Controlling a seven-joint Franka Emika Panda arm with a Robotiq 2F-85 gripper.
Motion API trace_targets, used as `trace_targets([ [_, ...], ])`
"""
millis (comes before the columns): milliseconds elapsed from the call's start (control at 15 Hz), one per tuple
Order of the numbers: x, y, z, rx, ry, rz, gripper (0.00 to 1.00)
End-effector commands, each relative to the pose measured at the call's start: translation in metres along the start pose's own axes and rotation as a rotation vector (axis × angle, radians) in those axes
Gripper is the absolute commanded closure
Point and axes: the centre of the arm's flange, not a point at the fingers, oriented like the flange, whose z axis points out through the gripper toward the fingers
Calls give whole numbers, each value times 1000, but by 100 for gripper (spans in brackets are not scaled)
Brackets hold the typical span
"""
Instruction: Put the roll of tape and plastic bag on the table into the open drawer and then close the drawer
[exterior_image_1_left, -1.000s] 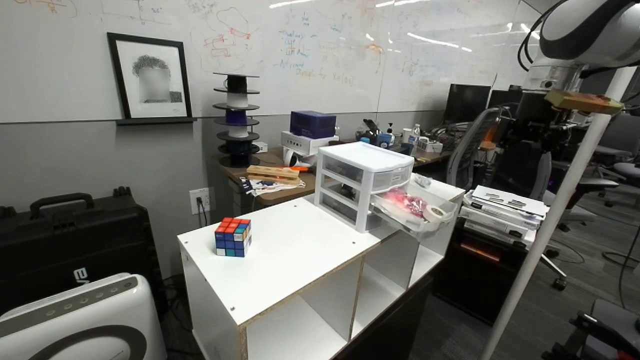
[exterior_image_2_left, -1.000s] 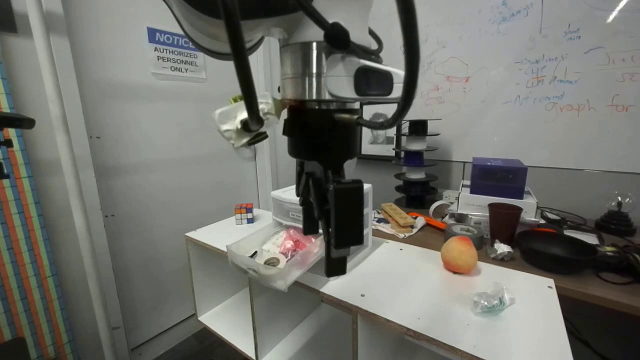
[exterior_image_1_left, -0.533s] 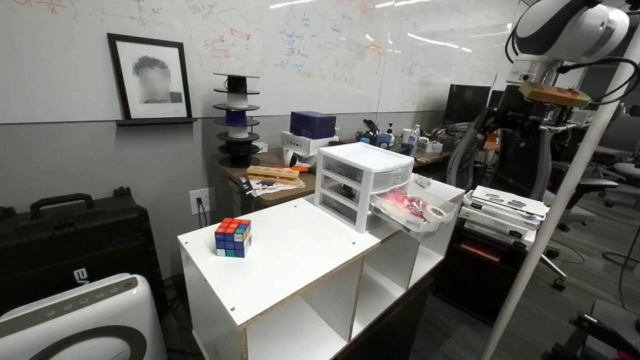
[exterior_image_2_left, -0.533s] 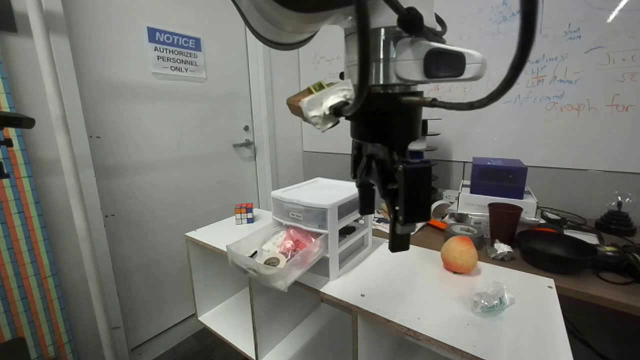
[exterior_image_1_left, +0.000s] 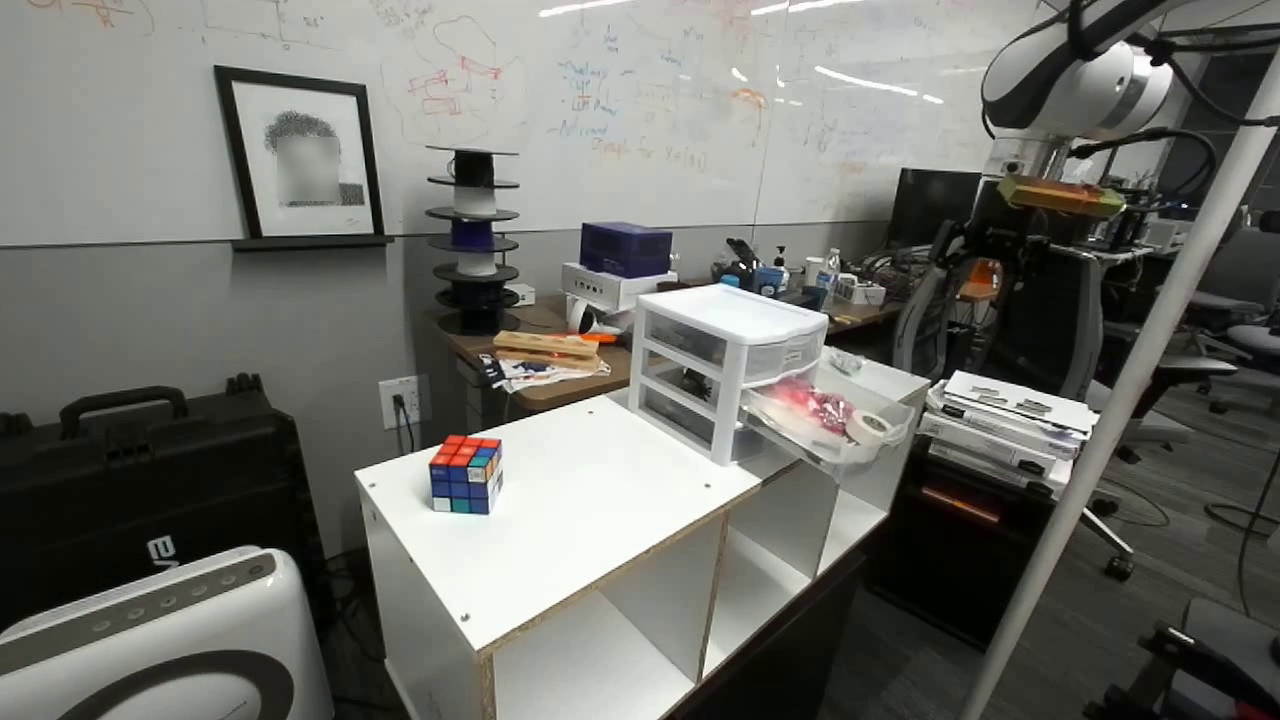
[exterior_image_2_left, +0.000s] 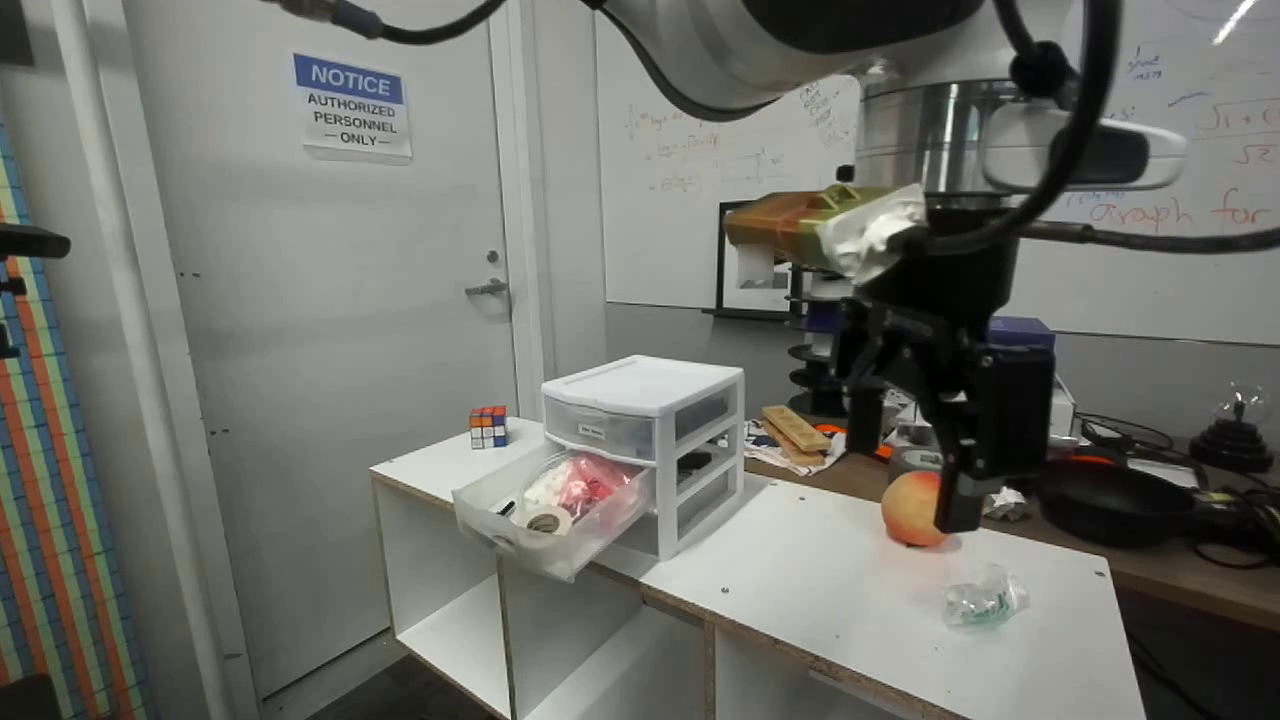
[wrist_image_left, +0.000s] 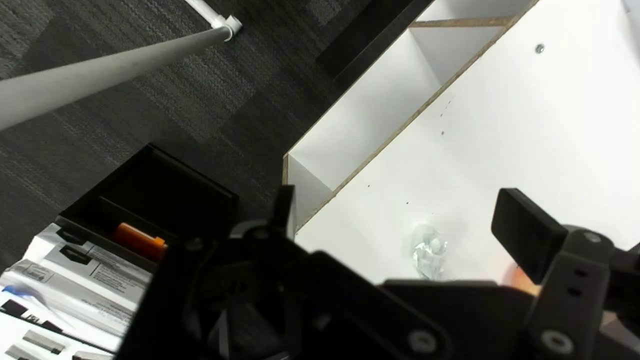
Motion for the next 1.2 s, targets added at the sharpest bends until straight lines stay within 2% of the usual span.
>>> trace_targets([
  [0, 68, -4, 6, 15, -8, 5, 0],
  [333, 110, -40, 30, 3, 13, -31, 0],
  [667, 134, -89, 62, -52, 39, -89, 0],
  [867, 140, -100, 93, -90, 21, -110, 0],
  [1133, 147, -97, 133, -142, -12, -120, 0],
])
